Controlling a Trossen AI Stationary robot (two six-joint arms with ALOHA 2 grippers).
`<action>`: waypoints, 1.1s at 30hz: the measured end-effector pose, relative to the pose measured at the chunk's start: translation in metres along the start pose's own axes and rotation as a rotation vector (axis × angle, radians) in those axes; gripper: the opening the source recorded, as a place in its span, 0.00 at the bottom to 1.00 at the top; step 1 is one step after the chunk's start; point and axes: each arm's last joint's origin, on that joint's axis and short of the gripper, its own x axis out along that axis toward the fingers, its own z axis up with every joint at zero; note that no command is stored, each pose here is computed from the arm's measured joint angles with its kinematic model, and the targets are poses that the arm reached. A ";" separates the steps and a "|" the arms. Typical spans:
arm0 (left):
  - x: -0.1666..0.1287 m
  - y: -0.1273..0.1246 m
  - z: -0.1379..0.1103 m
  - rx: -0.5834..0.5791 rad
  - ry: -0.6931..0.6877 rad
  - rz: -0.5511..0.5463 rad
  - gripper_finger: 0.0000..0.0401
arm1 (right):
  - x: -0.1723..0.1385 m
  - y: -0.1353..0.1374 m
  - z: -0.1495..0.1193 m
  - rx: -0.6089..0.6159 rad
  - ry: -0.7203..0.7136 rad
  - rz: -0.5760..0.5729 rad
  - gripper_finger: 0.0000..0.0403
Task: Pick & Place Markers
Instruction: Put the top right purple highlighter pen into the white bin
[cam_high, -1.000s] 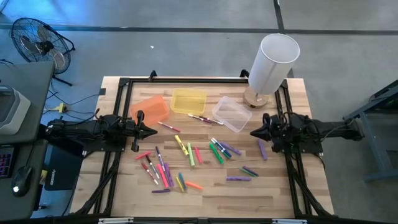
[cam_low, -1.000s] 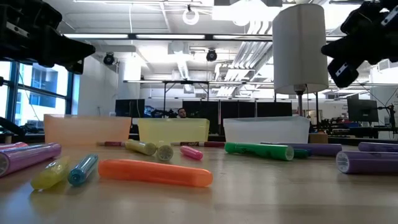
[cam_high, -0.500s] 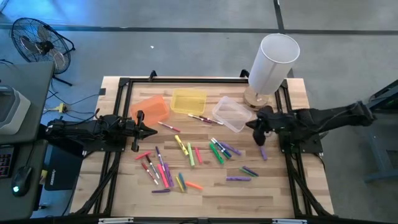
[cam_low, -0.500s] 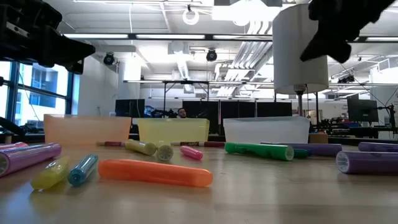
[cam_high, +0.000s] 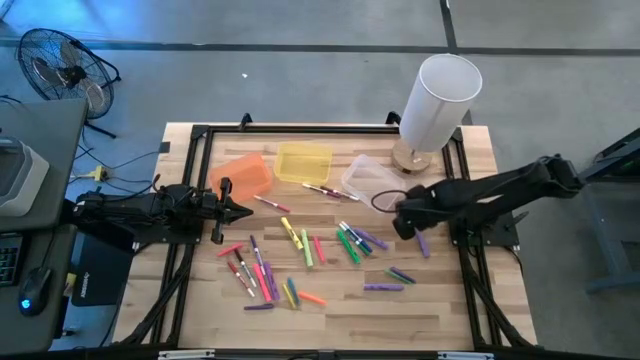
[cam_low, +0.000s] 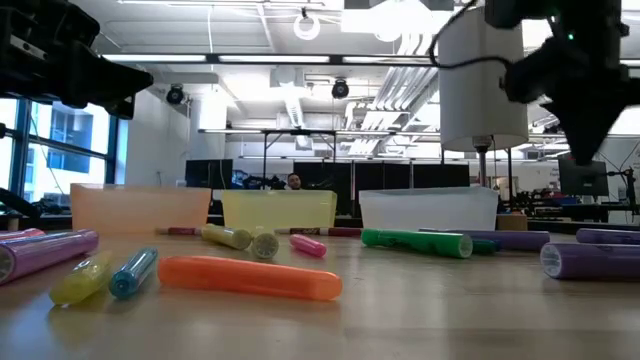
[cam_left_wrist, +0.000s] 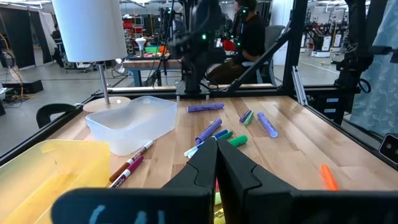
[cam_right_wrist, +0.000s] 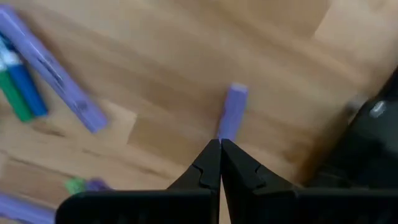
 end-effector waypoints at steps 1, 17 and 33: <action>0.000 0.000 0.000 0.000 0.000 0.000 0.00 | 0.005 -0.001 -0.001 0.014 0.025 -0.001 0.00; 0.000 0.000 0.000 0.000 0.000 0.000 0.00 | 0.052 -0.013 -0.010 0.133 0.104 0.013 0.17; 0.000 0.000 0.000 0.000 0.000 0.000 0.00 | 0.089 -0.030 -0.018 0.176 0.125 0.028 0.21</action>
